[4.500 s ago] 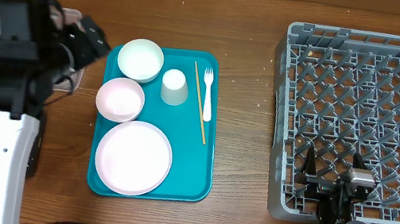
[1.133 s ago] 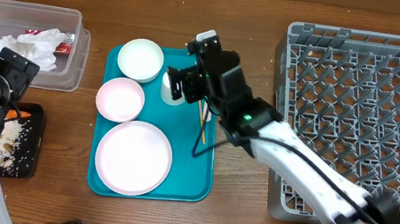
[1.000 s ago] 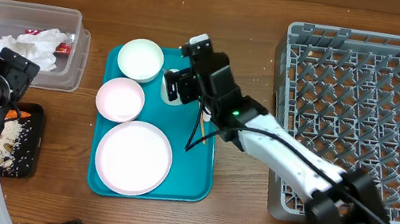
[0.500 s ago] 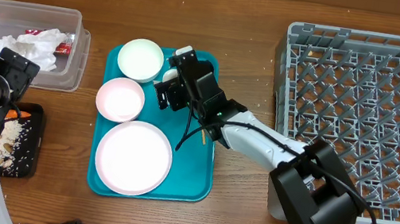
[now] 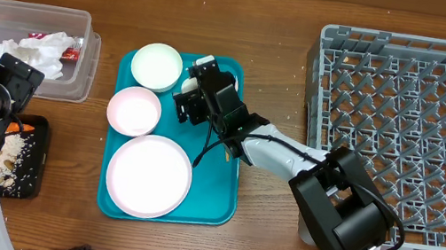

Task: Sort waste into correct bins and load items into the dishwasher
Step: 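Move the right gripper over the teal tray toward the white plate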

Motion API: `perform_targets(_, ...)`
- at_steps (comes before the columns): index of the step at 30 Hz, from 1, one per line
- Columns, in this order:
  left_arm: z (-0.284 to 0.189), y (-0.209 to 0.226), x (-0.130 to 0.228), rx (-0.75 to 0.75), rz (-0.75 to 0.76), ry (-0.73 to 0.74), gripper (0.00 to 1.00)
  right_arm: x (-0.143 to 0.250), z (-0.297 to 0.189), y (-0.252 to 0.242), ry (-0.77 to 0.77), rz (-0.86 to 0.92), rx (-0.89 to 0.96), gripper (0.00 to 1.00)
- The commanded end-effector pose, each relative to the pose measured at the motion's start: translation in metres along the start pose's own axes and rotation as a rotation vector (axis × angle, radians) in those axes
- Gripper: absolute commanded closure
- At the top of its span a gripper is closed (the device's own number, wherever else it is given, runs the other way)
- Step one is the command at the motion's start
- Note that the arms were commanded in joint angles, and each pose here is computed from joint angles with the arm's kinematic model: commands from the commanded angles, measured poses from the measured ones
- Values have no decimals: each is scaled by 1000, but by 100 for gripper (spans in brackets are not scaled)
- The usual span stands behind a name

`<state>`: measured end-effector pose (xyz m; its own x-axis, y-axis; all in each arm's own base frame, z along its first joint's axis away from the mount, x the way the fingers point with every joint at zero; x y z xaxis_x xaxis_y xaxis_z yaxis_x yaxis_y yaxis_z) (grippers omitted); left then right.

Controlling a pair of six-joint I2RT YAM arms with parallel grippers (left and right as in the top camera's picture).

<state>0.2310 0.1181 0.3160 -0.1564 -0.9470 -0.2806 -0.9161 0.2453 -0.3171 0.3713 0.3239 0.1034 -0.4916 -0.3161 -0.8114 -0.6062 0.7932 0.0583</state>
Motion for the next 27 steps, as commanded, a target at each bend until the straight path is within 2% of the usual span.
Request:
perform_targets(1, -2, -1, -2, 2, -11, -12, 0, -11, 1, 2, -39, 33, 4, 18)
perform_targets(6, -2, -1, -2, 2, -11, -12, 0, -12, 1, 2, -45, 33, 4, 21)
perform_targets(9, -2, -1, -2, 3, -10, -11, 0, -14, 1, 3, -54, 34, 2, 29)
perform_targets(16, -2, -1, -2, 3, -10, -11, 0, -34, -17, 4, -92, 58, -3, 31)
perform_targets(21, -2, -1, -2, 3, -10, -11, 0, -72, -59, 1, -171, 68, 26, 34)
perform_targets(24, -2, -1, -2, 3, -10, -11, 0, -102, -103, -24, -251, 99, 175, 32)
perform_targets(27, -2, -1, -2, 3, -10, -11, 0, -124, -158, -68, -306, 153, 357, 25)
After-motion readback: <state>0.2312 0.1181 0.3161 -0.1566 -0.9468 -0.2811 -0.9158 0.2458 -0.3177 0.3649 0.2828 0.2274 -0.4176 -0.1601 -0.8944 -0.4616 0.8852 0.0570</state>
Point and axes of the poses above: each gripper's point midway between its finger pads, its own z axis out along the fingers, its own y axis along the line the jaws close on, x = y × z, the point moved 8 cm from there along -z, back along the fingers, and after that the axes turned 6 degrees about -z, right-handed, at the moved point
